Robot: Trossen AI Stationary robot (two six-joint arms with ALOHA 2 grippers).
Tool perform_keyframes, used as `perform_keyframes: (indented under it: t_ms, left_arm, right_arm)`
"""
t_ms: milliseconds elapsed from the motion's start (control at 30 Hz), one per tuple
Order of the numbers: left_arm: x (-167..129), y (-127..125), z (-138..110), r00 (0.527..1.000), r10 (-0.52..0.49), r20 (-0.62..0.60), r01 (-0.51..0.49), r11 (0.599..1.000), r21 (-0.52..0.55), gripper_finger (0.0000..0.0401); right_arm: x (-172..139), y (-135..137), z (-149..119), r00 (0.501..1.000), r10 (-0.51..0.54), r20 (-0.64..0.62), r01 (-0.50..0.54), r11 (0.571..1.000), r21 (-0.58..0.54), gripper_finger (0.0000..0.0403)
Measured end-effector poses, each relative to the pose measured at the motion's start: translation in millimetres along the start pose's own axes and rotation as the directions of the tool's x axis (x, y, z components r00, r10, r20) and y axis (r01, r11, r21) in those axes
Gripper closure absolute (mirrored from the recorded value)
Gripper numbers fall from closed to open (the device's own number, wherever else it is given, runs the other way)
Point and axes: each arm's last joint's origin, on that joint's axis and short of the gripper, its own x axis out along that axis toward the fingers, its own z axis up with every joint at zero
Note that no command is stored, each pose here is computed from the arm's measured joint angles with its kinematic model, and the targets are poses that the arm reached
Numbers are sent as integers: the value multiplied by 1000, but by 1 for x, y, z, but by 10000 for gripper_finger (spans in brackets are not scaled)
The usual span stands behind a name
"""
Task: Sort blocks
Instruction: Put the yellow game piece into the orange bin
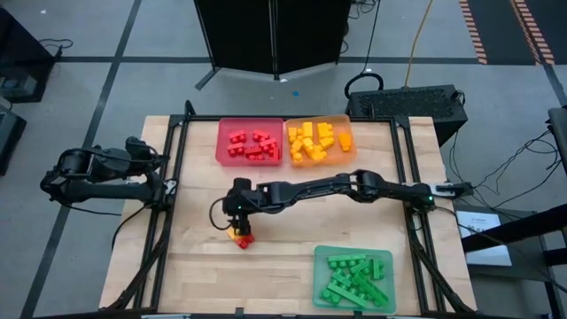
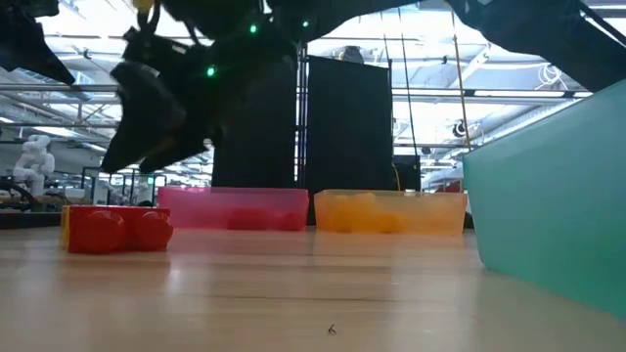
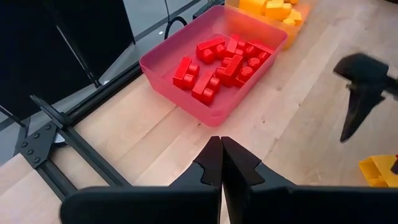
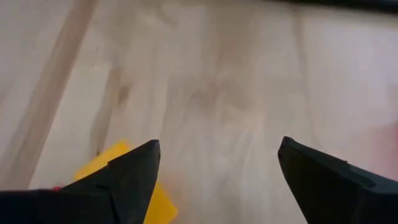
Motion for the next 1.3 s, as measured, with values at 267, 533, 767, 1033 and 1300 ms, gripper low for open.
perform_keyframes:
  t_ms: [267,533,767,1033,1300]
  left_arm:
    - [0,0,0,1000,-4,-3,4,1000,1,399]
    - [0,0,0,1000,-4,-3,4,1000,1,399]
    - [0,0,0,1000,-3,-4,3,1000,2,399]
    - [0,1,-2,1000,5,-21,-4,1000,11,399]
    - [0,1,-2,1000,6,-20,-5,1000,12,399]
  right_arm:
    - [0,14,-12,993,31,-114,-41,995,-93,85]
    - [8,17,-24,983,34,-181,-58,990,-126,85]
    - [8,21,-24,982,63,-177,-94,981,-173,85]
    - [8,4,-34,959,38,-281,3,990,143,85]
    - [7,-20,-42,935,-39,-354,187,899,396,85]
